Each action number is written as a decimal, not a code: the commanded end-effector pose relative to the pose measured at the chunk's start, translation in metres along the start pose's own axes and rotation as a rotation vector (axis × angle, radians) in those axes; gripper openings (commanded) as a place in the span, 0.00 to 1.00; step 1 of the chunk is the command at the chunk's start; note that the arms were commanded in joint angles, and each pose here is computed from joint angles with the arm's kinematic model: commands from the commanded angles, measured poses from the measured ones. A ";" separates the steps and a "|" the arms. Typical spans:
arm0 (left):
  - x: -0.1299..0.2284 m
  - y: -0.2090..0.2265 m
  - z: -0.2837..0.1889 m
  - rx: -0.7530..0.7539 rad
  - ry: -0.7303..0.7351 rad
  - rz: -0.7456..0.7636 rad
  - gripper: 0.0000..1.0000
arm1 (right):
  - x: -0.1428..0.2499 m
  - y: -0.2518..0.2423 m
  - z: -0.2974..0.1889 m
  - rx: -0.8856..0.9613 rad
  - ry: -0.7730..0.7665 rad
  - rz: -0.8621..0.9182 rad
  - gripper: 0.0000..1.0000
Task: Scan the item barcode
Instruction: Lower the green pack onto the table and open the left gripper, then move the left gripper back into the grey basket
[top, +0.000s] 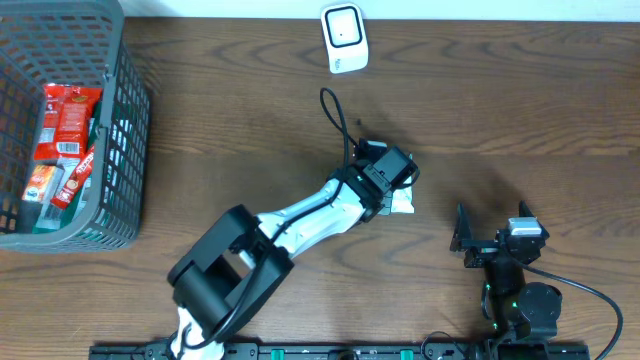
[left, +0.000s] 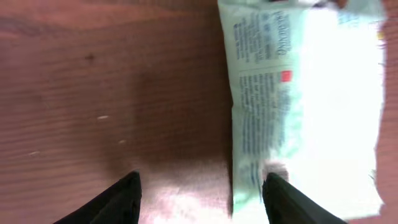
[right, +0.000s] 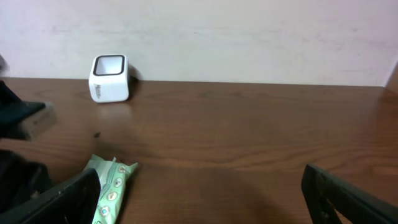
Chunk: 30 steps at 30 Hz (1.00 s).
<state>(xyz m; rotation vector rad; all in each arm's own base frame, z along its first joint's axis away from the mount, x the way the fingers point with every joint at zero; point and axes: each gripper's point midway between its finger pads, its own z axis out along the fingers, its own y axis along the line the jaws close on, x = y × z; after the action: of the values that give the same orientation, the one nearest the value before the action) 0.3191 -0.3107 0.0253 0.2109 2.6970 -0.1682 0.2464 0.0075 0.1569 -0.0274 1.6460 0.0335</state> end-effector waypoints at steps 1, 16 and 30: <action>-0.032 0.001 -0.053 0.059 -0.076 0.066 0.64 | 0.000 -0.002 0.000 0.007 0.000 -0.010 0.99; -0.157 0.266 -0.331 -0.146 -0.636 -0.391 0.64 | 0.000 -0.002 0.000 0.007 0.000 -0.010 0.99; -0.043 0.494 -0.315 -0.569 -0.421 -0.971 0.64 | 0.000 -0.002 0.000 0.007 0.000 -0.010 0.99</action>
<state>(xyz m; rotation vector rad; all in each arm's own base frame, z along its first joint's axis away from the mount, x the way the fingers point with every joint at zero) 0.3166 0.1975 0.3252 -1.0495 2.0103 0.2360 0.2464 0.0075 0.1570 -0.0274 1.6456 0.0335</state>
